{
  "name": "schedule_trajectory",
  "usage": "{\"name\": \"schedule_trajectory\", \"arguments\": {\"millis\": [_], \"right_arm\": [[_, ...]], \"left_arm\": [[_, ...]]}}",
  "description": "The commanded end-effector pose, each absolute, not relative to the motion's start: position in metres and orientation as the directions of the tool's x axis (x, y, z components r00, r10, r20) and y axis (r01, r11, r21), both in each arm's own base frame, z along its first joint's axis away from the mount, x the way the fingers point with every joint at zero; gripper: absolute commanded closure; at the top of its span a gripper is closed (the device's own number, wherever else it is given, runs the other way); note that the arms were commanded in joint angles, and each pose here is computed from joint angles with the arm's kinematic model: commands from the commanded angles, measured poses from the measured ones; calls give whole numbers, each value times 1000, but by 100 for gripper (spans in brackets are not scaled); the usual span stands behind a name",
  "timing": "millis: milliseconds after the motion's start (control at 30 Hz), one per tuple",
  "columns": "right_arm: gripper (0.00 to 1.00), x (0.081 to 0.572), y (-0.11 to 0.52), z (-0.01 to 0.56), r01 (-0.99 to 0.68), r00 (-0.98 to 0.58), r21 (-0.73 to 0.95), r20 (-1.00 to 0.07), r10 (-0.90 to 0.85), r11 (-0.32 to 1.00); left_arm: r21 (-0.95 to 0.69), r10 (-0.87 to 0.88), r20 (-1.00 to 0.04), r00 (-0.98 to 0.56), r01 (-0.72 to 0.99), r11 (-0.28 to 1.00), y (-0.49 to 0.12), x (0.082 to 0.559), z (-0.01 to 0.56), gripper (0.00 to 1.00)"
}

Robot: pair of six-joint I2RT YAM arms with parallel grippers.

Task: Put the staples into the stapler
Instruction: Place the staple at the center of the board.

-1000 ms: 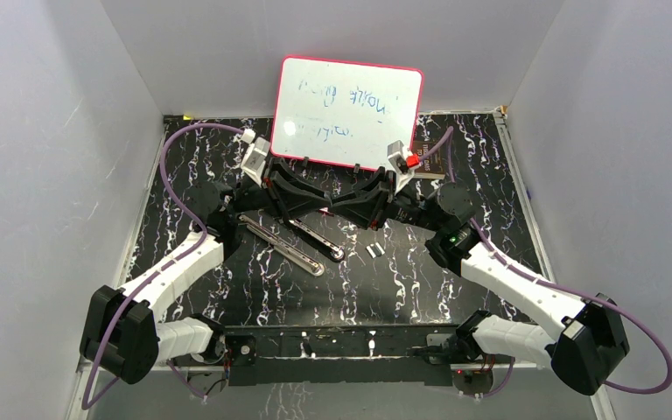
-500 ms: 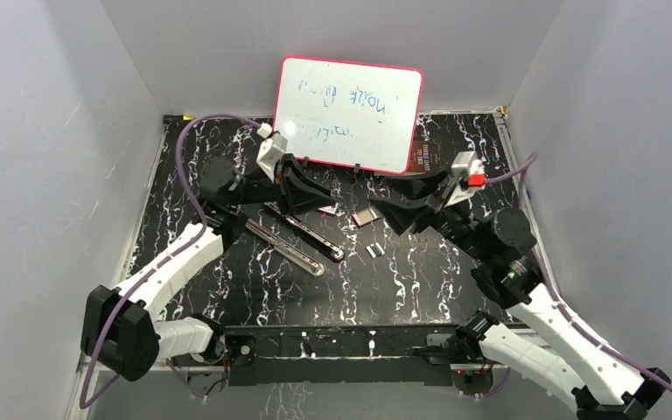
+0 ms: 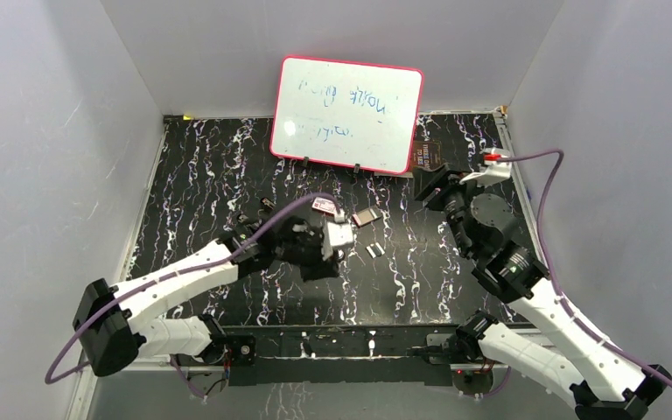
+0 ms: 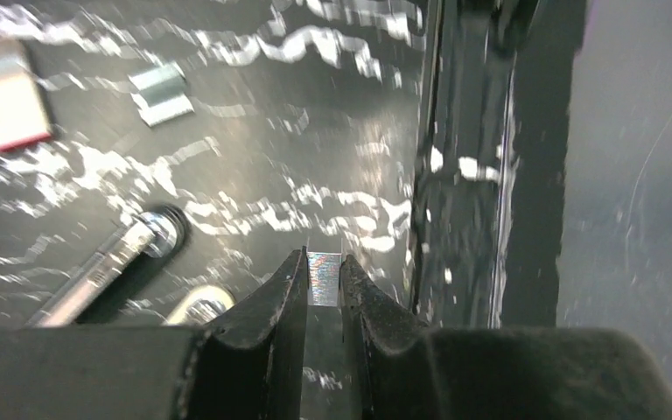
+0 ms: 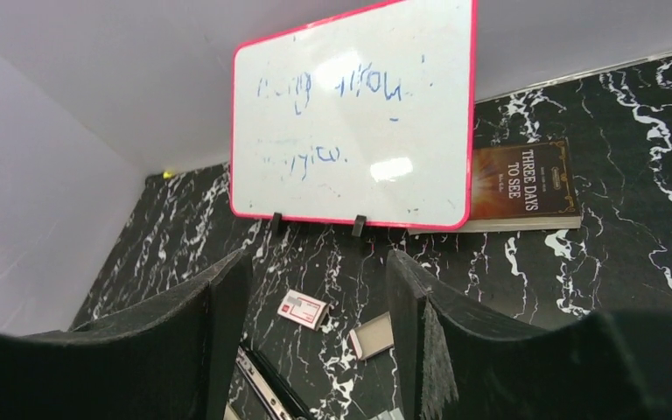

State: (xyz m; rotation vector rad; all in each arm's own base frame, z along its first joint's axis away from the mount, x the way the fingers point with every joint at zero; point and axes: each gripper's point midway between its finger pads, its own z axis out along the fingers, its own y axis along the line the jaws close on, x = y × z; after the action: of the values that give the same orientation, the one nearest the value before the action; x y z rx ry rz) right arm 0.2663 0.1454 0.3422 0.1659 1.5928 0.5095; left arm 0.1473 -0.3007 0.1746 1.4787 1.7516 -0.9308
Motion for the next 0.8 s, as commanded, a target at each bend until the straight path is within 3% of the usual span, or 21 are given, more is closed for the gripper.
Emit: {"name": "schedule_trajectory", "arguments": {"millis": [0, 433, 667, 767], "right_arm": [[34, 260, 122, 376, -159, 20, 516, -851, 525, 842], [34, 259, 129, 365, -177, -20, 502, -862, 507, 846], [34, 261, 138, 359, -201, -50, 492, -869, 493, 847], [34, 261, 142, 357, -209, -62, 488, -872, 486, 847]], "left_arm": [[-24, 754, -651, -86, 995, 94, -272, 124, 115, 100], [91, 938, -347, 3, 995, 30, -275, 141, 44, 100], [103, 953, -301, 24, 995, 7, -281, 150, 31, 99], [84, 956, -294, 19, 996, 6, -283, 148, 26, 92]]}}
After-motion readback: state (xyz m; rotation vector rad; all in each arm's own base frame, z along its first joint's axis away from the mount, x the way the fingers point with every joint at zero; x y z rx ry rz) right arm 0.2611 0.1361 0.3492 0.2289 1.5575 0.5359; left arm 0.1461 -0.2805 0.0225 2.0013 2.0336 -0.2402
